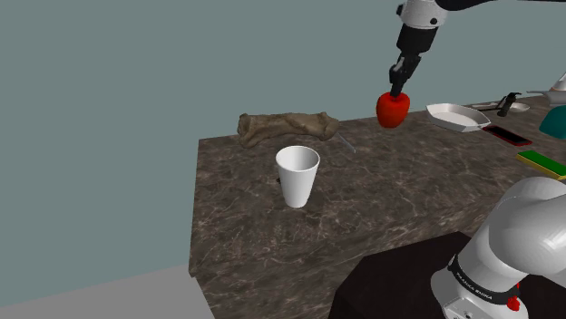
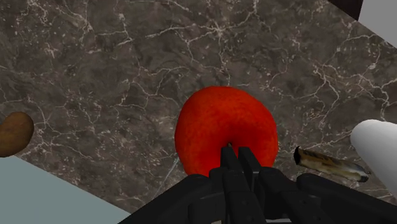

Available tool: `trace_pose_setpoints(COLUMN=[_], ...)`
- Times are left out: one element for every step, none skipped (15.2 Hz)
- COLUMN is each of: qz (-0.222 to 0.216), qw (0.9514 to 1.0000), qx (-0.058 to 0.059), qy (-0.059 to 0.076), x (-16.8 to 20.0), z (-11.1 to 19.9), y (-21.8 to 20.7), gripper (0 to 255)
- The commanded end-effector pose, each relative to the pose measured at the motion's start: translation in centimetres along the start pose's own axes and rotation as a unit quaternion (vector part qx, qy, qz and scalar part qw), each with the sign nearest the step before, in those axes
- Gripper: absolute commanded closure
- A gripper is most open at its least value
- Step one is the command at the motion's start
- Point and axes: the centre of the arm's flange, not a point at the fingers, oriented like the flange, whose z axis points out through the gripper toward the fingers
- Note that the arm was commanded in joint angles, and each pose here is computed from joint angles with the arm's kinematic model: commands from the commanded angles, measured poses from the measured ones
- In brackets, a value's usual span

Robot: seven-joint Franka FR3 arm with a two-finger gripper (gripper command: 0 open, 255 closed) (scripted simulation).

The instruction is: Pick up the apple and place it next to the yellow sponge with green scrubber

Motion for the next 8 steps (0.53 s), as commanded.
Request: trace_pose_setpoints(qz=[0.0, 0.0, 0.0, 0.0, 0.0, 0.0, 0.0, 0.0], qw=[1.0, 1.0, 1.0, 1.0, 1.0, 1.0, 1.0, 1.0], qx=[0.0, 0.0, 0.0, 0.0, 0.0, 0.0, 0.0, 0.0], qy=[0.0, 0.0, 0.0, 0.0, 0.0, 0.0, 0.0, 0.0], x=[-1.2, -2.0, -2.8, -3.5, -4.3, -5.1, -5.9, -6.7], z=[-0.2, -0.1, -0.1, -0.1, -0.1, -0.1, 0.0, 0.0], y=[1.7, 2.8, 3.8, 4.9, 5.9, 7.0, 8.0, 9.1], gripper=[255, 255, 255, 255, 255, 255, 255, 255])
